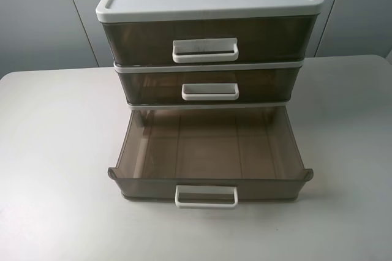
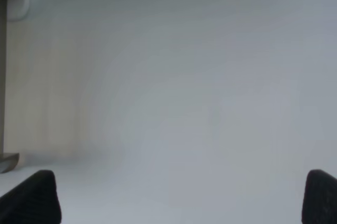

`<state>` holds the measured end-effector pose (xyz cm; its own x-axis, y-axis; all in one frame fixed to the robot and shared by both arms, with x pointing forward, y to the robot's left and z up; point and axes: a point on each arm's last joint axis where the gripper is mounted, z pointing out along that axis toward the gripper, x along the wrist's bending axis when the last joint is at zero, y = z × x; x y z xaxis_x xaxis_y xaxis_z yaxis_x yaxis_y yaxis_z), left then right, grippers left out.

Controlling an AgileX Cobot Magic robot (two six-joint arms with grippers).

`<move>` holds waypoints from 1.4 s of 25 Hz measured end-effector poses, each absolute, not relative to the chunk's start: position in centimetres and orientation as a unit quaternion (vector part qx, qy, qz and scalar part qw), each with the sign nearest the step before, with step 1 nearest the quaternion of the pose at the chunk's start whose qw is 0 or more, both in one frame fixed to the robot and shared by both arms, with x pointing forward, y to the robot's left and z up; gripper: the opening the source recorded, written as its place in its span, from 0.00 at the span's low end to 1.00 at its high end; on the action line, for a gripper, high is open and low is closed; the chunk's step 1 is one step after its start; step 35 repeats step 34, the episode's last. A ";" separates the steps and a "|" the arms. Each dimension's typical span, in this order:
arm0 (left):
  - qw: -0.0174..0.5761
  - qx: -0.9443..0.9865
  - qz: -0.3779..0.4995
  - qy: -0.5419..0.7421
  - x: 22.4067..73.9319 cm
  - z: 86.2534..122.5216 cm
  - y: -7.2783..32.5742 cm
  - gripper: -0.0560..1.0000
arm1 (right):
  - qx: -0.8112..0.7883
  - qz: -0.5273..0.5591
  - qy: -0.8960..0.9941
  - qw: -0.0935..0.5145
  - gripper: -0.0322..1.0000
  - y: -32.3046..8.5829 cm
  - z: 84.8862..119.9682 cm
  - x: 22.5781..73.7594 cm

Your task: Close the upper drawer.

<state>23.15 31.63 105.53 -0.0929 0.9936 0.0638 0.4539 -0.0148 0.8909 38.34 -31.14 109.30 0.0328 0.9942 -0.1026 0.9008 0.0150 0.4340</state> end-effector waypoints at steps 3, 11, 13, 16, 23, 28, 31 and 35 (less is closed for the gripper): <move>0.333 0.586 0.406 0.618 23.1 105.5 31.6 0.76 | 0.687 0.189 0.666 0.221 0.71 -30.5 108.7 33.9; 0.333 0.586 0.406 0.618 23.1 105.5 31.6 0.76 | 0.648 0.287 0.641 0.296 0.71 -29.9 105.8 26.0; 0.333 0.586 0.406 0.618 23.1 105.5 31.6 0.76 | 0.630 0.306 0.637 0.321 0.71 -29.9 105.1 25.1; 0.333 0.586 0.406 0.618 23.1 105.5 31.6 0.76 | 0.609 0.336 0.626 0.353 0.71 -29.9 105.2 23.9; 0.333 0.586 0.406 0.618 23.1 105.5 31.6 0.76 | 0.600 0.356 0.616 0.366 0.71 -29.8 105.2 23.1; 0.333 0.586 0.406 0.618 23.1 105.5 31.6 0.76 | 0.599 0.356 0.616 0.366 0.71 -29.8 105.2 23.1; 0.333 0.586 0.406 0.618 23.1 105.5 31.6 0.76 | 0.599 0.356 0.616 0.366 0.71 -29.8 105.2 23.1; 0.333 0.586 0.406 0.618 23.1 105.5 31.6 0.76 | 0.599 0.356 0.616 0.366 0.71 -29.8 105.2 23.1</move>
